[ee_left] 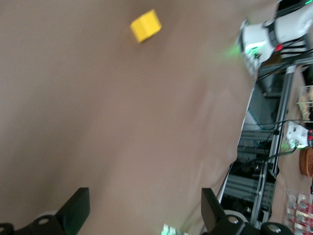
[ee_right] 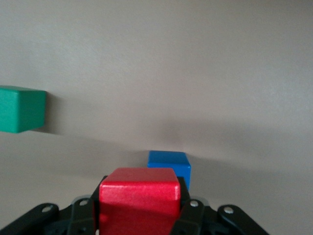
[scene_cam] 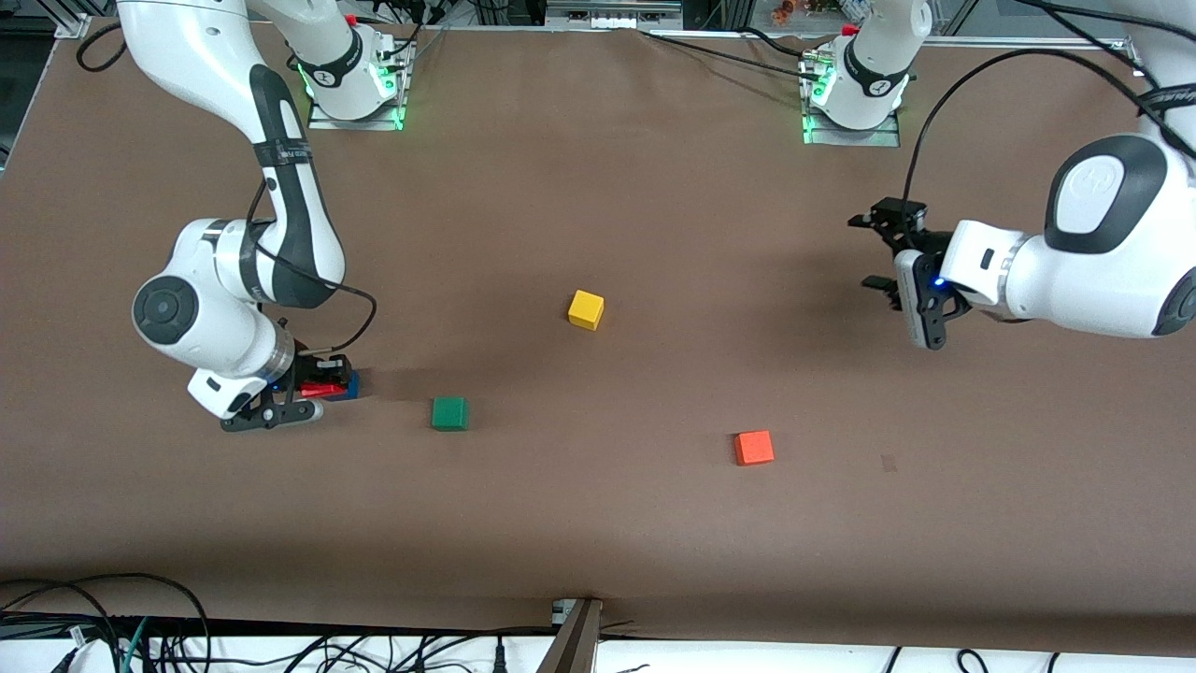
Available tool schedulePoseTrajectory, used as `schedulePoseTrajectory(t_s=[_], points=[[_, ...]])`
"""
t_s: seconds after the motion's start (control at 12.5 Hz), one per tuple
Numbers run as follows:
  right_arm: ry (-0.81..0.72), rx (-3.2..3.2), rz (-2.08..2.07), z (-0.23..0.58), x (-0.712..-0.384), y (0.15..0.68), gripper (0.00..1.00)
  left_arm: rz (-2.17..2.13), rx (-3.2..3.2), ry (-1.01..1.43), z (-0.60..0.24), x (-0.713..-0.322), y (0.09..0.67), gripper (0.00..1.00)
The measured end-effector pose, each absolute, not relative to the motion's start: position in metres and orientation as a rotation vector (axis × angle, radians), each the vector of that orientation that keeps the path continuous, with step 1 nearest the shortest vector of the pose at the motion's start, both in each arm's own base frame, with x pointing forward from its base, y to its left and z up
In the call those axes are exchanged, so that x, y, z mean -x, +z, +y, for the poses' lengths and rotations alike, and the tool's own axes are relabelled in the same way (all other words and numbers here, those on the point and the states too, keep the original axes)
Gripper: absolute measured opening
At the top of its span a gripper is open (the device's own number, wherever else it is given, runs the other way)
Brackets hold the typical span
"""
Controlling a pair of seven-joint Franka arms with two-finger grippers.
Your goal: Pass red block to right arm, stack on blue
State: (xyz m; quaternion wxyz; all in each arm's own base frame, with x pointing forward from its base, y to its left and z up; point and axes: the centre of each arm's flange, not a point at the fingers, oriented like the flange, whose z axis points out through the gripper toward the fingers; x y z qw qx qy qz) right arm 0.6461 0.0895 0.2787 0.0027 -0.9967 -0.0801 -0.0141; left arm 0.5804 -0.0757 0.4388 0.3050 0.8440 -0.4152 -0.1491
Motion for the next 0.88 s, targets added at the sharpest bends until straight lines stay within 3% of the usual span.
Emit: schedulePoseTrajectory(t_s=[0.4, 0.88], points=[[-0.119, 3.138, -0.218, 0.076, -0.627, 0.265, 0.56, -0.759, -2.71, -0.618, -0.049, -0.577, 0.529, 1.0], [-0.174, 3.159, -0.21, 0.07, -0.62, 0.248, 0.56, -0.542, -3.13, -0.385, -0.078, -0.563, 0.604, 1.0]])
